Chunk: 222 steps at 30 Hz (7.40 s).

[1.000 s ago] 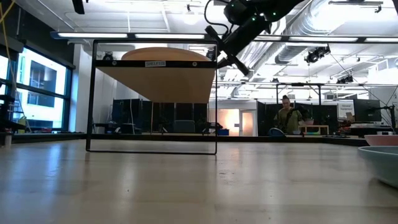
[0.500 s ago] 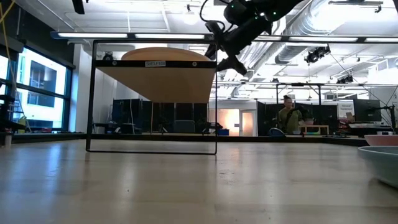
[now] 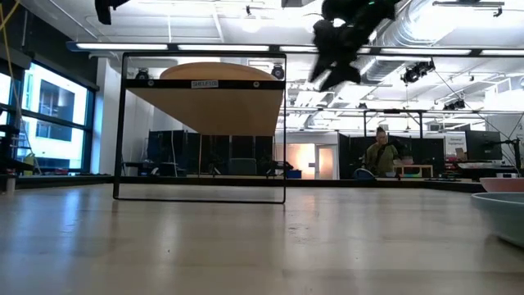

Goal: Place and stack plates onto a shelf
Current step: Stack the light pink plate on top of the dark green plate on the shelf

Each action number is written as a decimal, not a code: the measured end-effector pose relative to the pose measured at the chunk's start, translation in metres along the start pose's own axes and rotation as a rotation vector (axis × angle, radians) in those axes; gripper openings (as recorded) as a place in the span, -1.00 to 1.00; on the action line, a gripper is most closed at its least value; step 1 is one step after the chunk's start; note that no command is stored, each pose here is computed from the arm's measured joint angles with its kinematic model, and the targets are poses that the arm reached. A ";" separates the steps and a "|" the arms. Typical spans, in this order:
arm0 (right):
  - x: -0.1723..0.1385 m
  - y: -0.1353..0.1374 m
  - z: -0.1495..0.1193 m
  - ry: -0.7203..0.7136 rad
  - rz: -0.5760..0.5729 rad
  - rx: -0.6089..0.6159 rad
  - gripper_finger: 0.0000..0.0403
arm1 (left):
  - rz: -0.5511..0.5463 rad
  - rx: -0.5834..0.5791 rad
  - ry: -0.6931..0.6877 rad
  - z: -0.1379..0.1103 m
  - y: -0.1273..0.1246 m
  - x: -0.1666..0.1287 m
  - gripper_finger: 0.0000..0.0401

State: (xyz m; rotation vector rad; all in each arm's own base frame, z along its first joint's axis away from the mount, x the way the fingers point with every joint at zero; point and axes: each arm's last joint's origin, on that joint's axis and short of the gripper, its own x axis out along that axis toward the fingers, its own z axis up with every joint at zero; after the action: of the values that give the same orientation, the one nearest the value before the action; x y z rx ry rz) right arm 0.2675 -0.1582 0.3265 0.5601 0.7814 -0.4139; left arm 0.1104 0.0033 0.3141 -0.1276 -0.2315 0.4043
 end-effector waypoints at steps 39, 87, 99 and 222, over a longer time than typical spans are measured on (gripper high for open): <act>-0.019 0.047 -0.143 0.190 0.266 0.032 -0.14 | 0.084 -0.052 -0.008 0.000 0.002 0.000 -0.42; 0.024 0.081 -0.344 1.161 -0.256 0.365 -0.15 | 0.076 -0.041 -0.007 0.000 0.002 0.000 -0.42; 0.042 0.067 -0.317 0.945 -0.260 0.419 -0.15 | 0.076 -0.041 -0.007 0.000 0.002 0.000 -0.42; -0.071 -0.005 -0.109 -0.289 0.223 0.603 -1.00 | 0.003 -0.157 -0.062 0.006 0.000 0.000 -0.42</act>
State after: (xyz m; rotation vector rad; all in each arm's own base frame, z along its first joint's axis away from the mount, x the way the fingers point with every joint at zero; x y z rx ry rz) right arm 0.1596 -0.0851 0.3154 1.1114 0.2992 -0.5110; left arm 0.1086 0.0038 0.3202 -0.2696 -0.3239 0.3934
